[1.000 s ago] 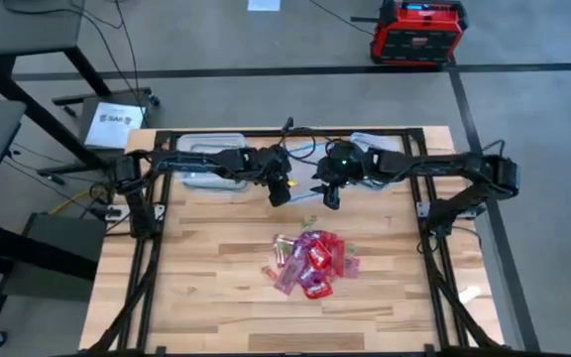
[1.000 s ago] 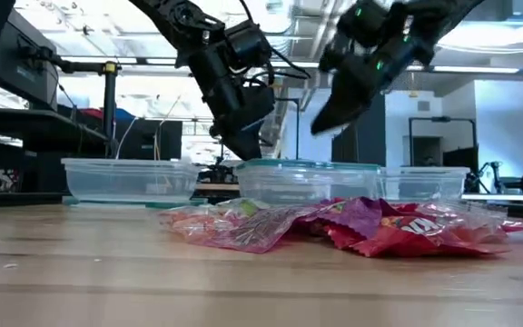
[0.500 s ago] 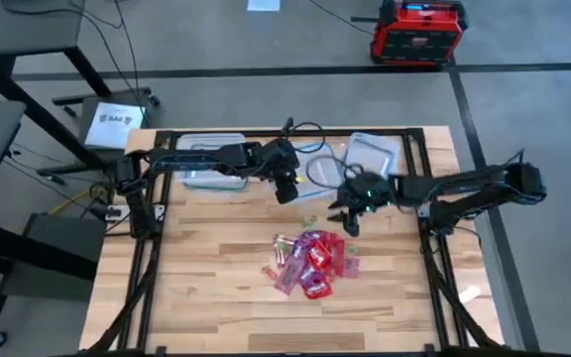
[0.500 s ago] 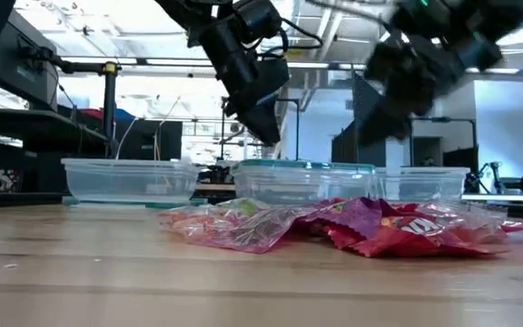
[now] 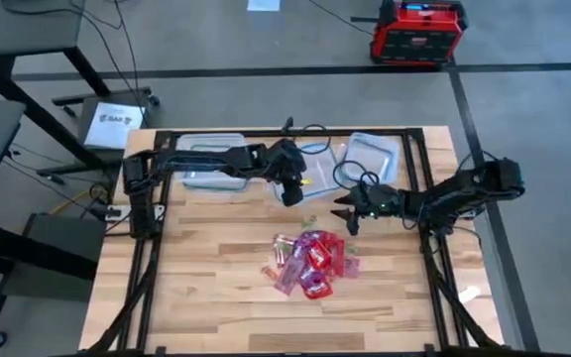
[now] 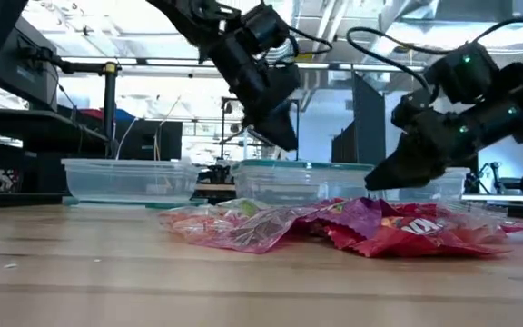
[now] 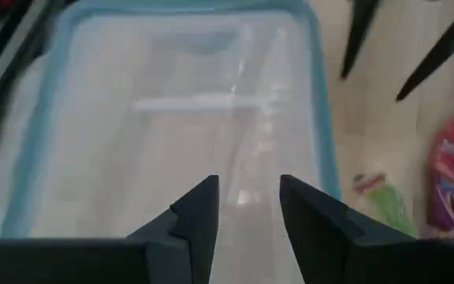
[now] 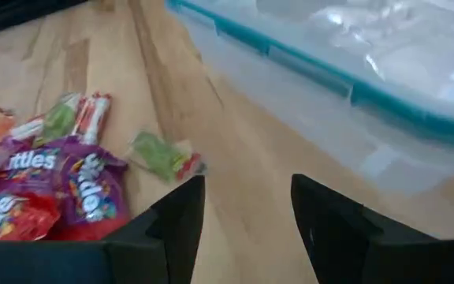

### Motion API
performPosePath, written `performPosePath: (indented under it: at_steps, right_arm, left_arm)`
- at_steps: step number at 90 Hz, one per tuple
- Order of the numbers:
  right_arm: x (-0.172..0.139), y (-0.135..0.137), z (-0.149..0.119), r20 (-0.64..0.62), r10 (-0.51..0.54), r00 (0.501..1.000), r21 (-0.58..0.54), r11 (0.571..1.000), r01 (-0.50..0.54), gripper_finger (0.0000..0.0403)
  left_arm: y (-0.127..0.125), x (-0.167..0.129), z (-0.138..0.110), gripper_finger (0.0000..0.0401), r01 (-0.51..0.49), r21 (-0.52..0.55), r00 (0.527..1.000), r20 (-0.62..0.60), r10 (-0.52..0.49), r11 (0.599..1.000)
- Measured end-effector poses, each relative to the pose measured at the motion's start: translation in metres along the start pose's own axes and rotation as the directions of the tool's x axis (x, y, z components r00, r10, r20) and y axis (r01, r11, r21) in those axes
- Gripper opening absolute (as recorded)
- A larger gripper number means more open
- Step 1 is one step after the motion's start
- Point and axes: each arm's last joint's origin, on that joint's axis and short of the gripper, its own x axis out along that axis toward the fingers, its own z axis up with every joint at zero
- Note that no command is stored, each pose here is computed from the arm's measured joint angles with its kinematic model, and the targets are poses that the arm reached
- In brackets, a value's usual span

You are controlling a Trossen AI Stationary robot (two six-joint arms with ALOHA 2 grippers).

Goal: Sort candy
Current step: Open the bottom left transparent bin

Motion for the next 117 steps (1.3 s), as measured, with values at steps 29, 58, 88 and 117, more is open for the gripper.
performPosePath:
  at_steps: [29,58,88,117]
  right_arm:
    - [0.012,-0.016,-0.004,0.050,-0.060,0.997,0.021,0.998,0.059,0.0177]
    - [0.025,-0.020,0.006,0.110,0.000,0.994,0.032,0.999,-0.003,0.0177]
    - [0.042,-0.015,0.014,0.108,0.146,0.983,-0.001,0.989,-0.147,0.0177]
    - [0.043,-0.006,0.016,0.151,0.447,0.882,-0.026,0.894,-0.448,0.0175]
  left_arm:
    - [-0.001,0.018,-0.009,0.0123,0.063,0.104,0.998,-0.030,-0.060,0.993]
    - [-0.002,0.017,-0.010,0.0123,0.113,0.146,0.993,-0.040,-0.108,0.983]
    - [-0.004,0.039,-0.023,0.0123,0.152,0.108,0.985,-0.102,-0.141,0.982]
    - [-0.003,0.055,-0.034,0.0123,0.136,0.055,0.983,-0.133,-0.128,0.989]
